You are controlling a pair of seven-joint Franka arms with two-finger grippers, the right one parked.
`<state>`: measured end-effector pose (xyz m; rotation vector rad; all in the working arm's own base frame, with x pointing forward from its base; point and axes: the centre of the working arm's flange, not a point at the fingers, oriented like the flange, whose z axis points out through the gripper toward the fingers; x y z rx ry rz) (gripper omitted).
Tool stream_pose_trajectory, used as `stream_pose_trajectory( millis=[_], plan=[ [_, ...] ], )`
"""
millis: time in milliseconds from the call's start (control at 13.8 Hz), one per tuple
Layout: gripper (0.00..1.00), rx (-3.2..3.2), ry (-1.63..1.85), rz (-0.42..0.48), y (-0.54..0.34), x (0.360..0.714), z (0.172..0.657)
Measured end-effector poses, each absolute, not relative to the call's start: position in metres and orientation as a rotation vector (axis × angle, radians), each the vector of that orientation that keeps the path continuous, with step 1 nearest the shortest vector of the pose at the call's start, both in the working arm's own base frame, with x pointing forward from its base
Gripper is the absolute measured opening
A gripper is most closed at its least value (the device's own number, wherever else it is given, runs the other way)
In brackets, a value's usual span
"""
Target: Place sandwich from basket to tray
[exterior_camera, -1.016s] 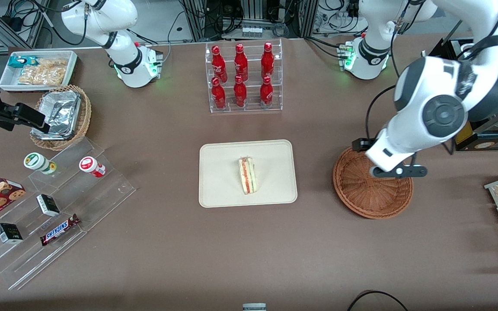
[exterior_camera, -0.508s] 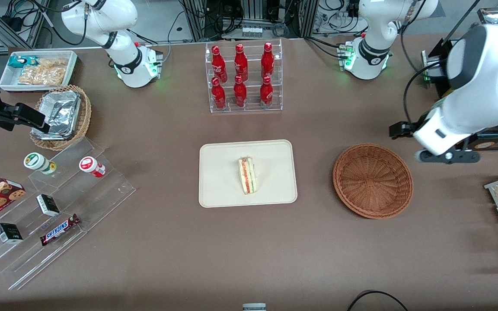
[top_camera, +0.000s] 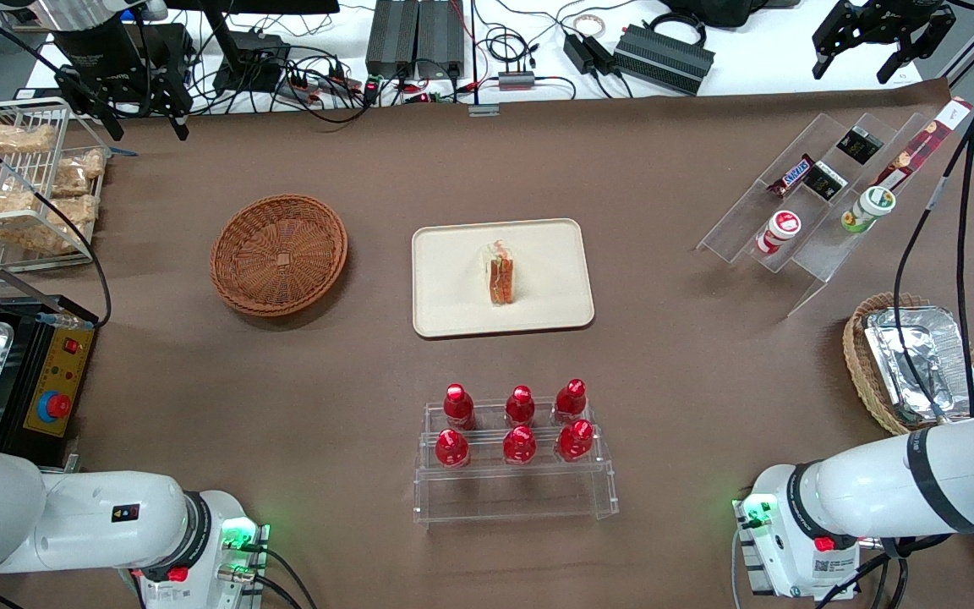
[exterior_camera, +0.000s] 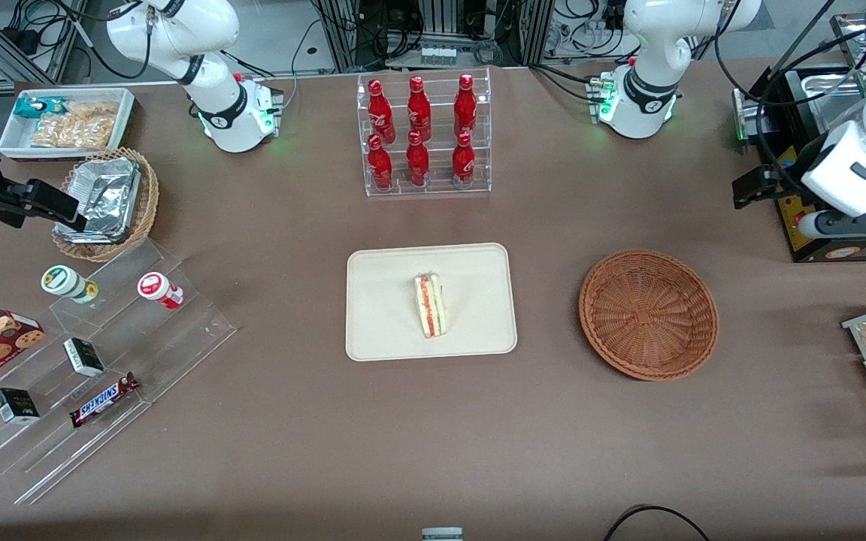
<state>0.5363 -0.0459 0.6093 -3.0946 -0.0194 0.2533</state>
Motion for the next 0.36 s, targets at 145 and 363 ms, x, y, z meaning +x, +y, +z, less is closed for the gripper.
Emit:
stream_pose_trajectory(
  millis=[145,363],
  plan=[
    [1.00,-3.096,-0.004,0.252,-0.046,0.536,0.610],
    [1.00,-3.102,0.016,0.242,-0.033,0.539,0.610]
  ],
)
